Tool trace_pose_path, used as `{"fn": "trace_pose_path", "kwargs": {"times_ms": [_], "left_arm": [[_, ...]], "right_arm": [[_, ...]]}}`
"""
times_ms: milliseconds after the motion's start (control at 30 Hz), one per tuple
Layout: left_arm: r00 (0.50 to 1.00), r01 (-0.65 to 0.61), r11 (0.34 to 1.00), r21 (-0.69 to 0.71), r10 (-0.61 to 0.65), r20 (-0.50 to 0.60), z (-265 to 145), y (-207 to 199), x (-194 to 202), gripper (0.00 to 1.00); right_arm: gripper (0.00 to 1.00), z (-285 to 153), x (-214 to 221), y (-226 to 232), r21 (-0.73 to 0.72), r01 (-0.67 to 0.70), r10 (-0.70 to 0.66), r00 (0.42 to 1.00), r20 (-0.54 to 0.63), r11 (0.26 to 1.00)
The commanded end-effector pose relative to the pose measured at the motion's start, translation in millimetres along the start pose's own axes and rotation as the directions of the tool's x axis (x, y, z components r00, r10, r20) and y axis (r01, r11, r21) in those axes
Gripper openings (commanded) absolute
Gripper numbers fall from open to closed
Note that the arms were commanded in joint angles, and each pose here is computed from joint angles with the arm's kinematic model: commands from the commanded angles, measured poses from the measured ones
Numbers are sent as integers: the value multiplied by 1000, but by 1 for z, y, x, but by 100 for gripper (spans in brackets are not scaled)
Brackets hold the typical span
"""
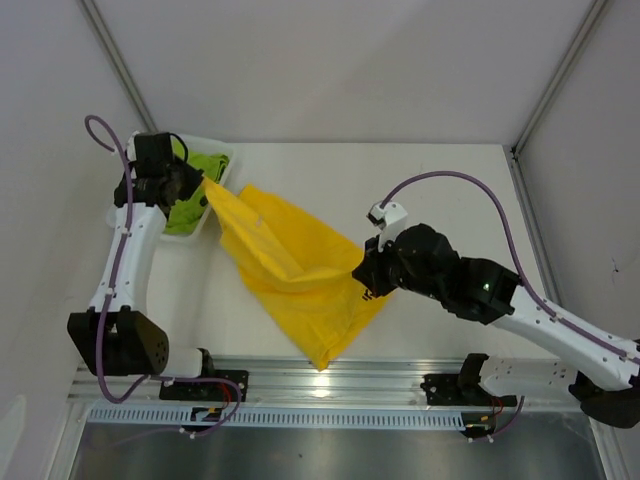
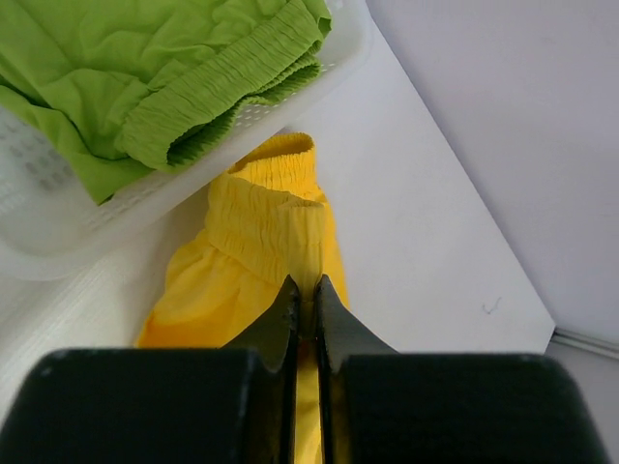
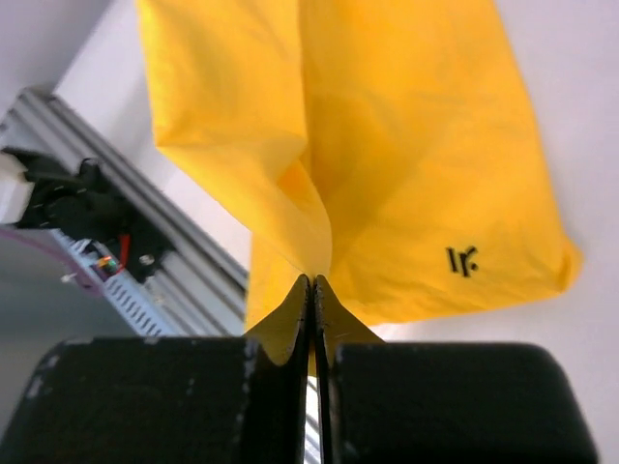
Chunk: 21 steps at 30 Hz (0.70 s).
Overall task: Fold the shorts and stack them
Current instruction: Fold the shorts
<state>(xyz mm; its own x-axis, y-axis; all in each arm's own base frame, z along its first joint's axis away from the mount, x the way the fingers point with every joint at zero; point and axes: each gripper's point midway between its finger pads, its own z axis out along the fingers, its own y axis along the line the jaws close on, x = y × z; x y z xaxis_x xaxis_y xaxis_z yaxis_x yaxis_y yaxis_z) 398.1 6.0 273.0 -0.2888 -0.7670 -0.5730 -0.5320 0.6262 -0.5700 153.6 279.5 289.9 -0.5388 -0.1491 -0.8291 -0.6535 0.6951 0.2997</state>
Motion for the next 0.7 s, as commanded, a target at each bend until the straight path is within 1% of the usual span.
{"fn": "trace_pose_path", "kwargs": {"times_ms": [0,67,100,133,167,233,267,333,500,633,667], "left_arm": [[993,107,989,102,-111,31,14,-30,-7,0],[991,128,988,87,-131,33,26,-32,0,0],[988,140,985,103,-146,49,29,-37,-5,0],[987,149,984,99,-154,47,35,-35,-2,0],[987,156,982,109,-160,27,39,-43,9,0],[983,172,974,145,-180,38,43,-52,11,0],[981,184,972,149,-191,34,49,-51,16,0],[978,192,963,189,-204,48,50,-63,14,0],[969,199,946,258,-228,90,57,-87,14,0],[968,211,930,300,-242,70,69,-104,24,1],[967,212,923,320,-246,71,71,-110,25,1]], "right_arm": [[0,10,14,-39,52,-33,37,997,-66,998],[0,20,26,-63,105,-67,76,993,-89,992],[0,25,26,-74,132,-87,98,992,-80,987],[0,28,31,-96,190,-123,140,987,-78,974],[0,30,33,-105,214,-139,157,985,-72,967],[0,32,33,-129,271,-187,205,978,-43,944],[0,33,40,-138,292,-199,221,974,-45,935],[0,35,44,-159,343,-234,261,965,-33,909],[0,50,61,-193,402,-262,311,948,-60,877],[0,65,77,-216,465,-267,344,935,-88,844],[0,69,85,-228,506,-267,357,930,-89,820]]}}
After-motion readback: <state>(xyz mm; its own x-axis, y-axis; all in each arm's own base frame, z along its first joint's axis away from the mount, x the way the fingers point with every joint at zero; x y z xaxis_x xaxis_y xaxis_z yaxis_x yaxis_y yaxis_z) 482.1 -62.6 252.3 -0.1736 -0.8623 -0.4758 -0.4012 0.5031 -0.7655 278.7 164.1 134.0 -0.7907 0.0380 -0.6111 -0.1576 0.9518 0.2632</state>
